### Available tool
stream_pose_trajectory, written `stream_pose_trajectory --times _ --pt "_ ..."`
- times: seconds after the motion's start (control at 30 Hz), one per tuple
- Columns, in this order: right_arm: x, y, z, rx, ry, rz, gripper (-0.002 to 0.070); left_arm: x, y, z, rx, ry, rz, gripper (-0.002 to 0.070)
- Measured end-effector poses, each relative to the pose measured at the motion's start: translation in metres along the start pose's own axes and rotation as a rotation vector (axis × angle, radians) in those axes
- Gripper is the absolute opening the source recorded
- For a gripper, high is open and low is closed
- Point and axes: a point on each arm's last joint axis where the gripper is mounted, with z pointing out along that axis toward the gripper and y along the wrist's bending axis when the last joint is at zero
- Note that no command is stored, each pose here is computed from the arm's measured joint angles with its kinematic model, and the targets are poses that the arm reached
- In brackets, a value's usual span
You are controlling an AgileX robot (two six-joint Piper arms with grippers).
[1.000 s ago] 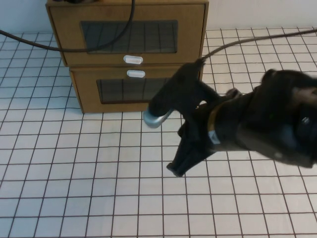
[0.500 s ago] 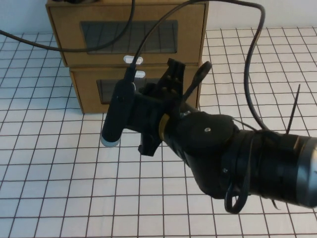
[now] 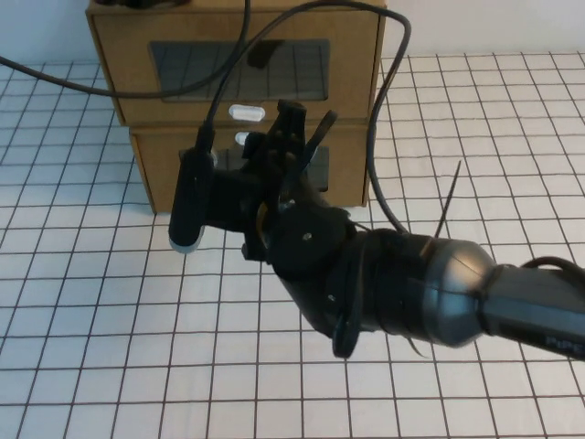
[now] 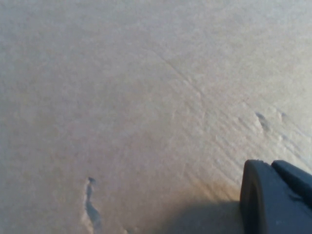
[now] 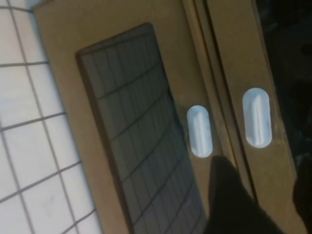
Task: Open the shoe box
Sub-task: 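Pull the top drawer of the cardboard box fully open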
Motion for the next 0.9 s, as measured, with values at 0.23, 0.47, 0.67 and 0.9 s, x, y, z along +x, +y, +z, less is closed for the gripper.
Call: stream_pose_trajectory --times 0.23,0.47,0.67,0.9 --pt "-0.003 -0.005 0.022 0.039 0.017 -0.015 0.0269 0.0 0.0 0.0 0.0 0.0 0.0 -0.0002" --pt "-0.004 -0.008 0.038 0.052 0.017 -0.043 0.0269 0.0 0.0 0.0 0.0 0.0 0.0 -0.0002" --pt "-0.003 -0.01 0.046 0.04 0.002 -0.05 0.0269 0.0 0.0 0.001 0.002 0.001 -0.002 -0.0002" --pt "0.001 -0.015 0.054 0.025 -0.019 -0.045 0.0269 0.001 0.003 0.006 0.012 -0.008 -0.02 -0.0002"
